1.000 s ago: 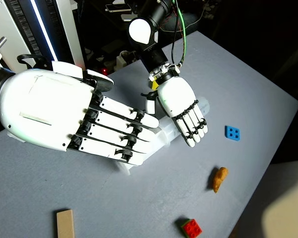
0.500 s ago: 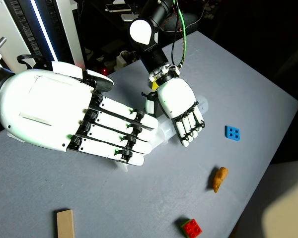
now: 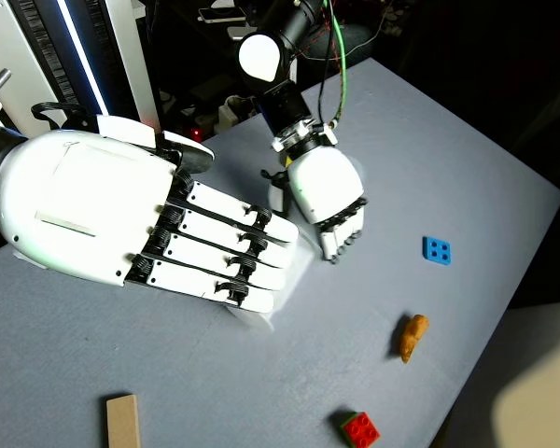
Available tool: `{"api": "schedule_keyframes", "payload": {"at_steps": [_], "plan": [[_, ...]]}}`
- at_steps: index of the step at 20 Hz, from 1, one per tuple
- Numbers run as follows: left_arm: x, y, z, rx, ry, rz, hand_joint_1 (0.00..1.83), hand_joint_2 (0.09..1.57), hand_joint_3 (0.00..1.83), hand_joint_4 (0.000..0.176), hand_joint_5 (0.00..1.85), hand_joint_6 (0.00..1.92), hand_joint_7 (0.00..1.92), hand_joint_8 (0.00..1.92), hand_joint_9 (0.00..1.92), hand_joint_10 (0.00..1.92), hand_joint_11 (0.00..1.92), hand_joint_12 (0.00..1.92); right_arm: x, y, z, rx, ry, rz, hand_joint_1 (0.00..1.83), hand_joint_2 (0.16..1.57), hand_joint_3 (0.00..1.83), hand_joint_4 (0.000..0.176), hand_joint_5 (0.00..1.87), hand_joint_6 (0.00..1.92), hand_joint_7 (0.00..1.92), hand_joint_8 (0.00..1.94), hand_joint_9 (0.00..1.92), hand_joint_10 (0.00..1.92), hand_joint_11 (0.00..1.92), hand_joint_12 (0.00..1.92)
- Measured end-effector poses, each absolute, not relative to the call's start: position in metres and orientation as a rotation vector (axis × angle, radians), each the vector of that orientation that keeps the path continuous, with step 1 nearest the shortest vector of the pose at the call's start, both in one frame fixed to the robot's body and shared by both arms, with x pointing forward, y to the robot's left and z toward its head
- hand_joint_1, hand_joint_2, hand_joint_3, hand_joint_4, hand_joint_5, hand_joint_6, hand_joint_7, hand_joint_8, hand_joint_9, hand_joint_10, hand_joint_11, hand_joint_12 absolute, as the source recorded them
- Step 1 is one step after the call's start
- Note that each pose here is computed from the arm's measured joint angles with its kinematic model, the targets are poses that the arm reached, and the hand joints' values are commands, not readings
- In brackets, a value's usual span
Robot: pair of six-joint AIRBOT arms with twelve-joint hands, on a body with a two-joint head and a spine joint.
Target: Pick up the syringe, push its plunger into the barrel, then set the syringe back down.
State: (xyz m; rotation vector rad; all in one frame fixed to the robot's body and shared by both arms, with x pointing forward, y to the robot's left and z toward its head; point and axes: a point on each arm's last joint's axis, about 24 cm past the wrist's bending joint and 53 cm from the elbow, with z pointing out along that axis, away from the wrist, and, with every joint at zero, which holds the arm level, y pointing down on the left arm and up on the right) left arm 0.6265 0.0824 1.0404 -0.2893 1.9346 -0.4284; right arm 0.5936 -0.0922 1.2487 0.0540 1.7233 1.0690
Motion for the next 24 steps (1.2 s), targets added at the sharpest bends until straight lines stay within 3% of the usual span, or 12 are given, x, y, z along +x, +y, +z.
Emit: {"api": "schedule_keyframes", "payload": {"at_steps": [3,9,13,16,18,24], "plan": [[0.625,0.066,1.052,-0.19,1.889,-0.539,1.38,1.13,0.0,0.0,0.96,0.82,0.9,1.18,0.9,1.32,0.9,1.3,0.594,-0.093,1.249,0.065,1.724,1.072,0.19,1.11,0.0,0.0,0.09,0.01,0.14,0.01,0.1,0.01,0.0,0.4],[0.626,0.042,1.075,0.016,1.831,-0.706,1.38,1.11,0.0,0.0,0.97,0.81,0.94,1.1,0.95,1.24,0.93,1.22,0.612,-0.128,1.252,0.297,1.68,1.054,0.19,1.12,0.0,0.0,0.1,0.0,0.14,0.0,0.11,0.0,0.0,0.35],[0.628,0.037,1.083,0.102,1.831,-0.721,1.38,1.1,0.0,0.0,1.0,0.78,0.97,1.03,0.98,1.18,0.96,1.12,0.597,-0.153,1.248,0.423,1.633,0.989,0.18,1.11,0.0,0.0,0.1,0.0,0.14,0.0,0.11,0.0,0.0,0.37],[0.637,0.036,1.093,0.134,1.822,-0.723,1.38,1.11,0.0,0.0,1.0,0.78,0.95,1.06,0.93,1.27,0.89,1.23,0.592,-0.175,1.248,0.585,1.569,0.963,0.19,1.11,0.0,0.0,0.08,0.0,0.11,0.0,0.09,0.0,0.0,0.36],[0.644,0.038,1.104,0.138,1.807,-0.725,1.38,1.12,0.0,0.0,0.99,0.8,0.92,1.09,0.9,1.32,0.85,1.29,0.589,-0.191,1.244,0.717,1.527,0.941,0.21,1.1,0.0,0.0,0.11,0.01,0.14,0.01,0.12,0.01,0.0,0.46],[0.658,0.046,1.124,0.116,1.782,-0.723,1.38,1.13,0.0,0.0,0.95,0.86,0.89,1.17,0.92,1.28,0.9,1.26,0.572,-0.181,1.226,0.868,1.545,0.982,0.21,1.1,0.0,0.0,0.12,0.0,0.16,0.0,0.14,0.0,0.0,0.48]]}}
